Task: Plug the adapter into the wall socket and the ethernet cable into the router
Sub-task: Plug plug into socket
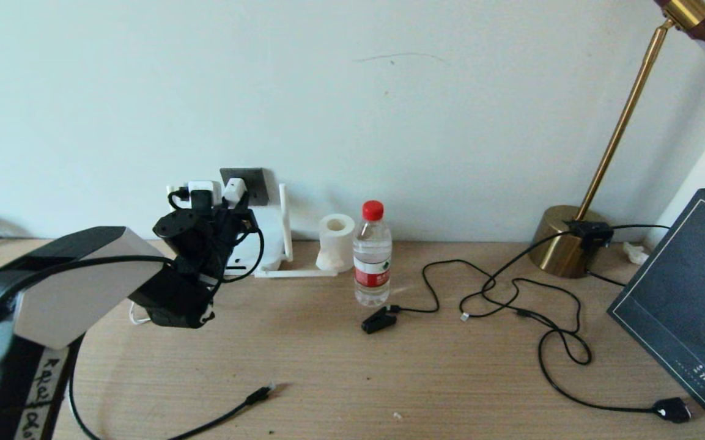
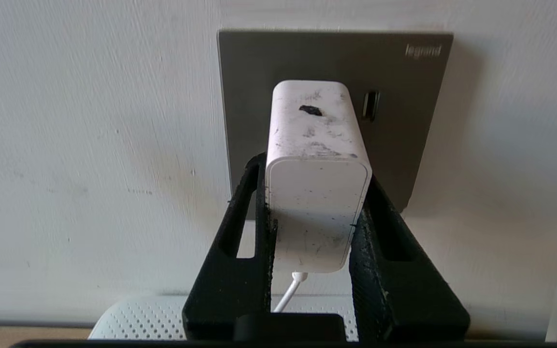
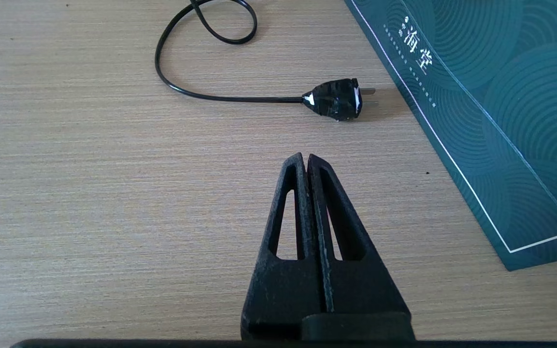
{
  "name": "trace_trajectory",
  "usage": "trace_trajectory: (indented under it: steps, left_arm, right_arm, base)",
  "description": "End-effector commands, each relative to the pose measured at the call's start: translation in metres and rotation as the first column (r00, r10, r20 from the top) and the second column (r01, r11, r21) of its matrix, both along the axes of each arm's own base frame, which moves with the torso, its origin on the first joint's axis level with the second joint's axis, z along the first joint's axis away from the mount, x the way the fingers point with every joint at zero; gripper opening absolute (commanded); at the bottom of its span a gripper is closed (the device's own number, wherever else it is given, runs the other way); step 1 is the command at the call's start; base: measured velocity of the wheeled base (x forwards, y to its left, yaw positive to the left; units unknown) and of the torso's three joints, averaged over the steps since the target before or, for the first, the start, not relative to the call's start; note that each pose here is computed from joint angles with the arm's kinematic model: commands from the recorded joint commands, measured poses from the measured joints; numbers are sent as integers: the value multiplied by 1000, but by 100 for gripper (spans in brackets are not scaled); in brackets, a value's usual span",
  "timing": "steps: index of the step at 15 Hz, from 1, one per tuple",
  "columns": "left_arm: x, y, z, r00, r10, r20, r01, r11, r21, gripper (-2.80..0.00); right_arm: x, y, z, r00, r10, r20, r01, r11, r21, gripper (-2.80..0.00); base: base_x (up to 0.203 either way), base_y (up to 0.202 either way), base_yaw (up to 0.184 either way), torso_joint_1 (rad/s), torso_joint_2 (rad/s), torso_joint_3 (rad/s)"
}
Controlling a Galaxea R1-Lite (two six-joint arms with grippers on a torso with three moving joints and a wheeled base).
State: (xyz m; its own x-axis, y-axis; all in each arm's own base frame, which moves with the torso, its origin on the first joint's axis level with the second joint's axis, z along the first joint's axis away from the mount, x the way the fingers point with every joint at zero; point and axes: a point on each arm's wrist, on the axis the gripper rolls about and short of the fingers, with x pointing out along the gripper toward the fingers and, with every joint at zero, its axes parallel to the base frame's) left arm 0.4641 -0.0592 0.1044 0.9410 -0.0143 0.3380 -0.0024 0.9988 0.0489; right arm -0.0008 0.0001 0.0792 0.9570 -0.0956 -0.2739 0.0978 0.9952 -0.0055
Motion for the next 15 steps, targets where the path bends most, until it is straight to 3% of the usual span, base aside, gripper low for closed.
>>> trace_trajectory:
  steps: [1,15]
  left_arm:
    - [2,0,1,1000,1,8,-1,1000,-1,-280]
    - [7,0,0,1000,3,6,-3,1000,-1,-280]
  right_arm:
    - [0,0,0,1000,0,0,0,1000,0,-280]
    - [0,0,0,1000,0,0,0,1000,0,-280]
  base:
    - [0,0,0,0,0,0]
    - [0,0,0,0,0,0]
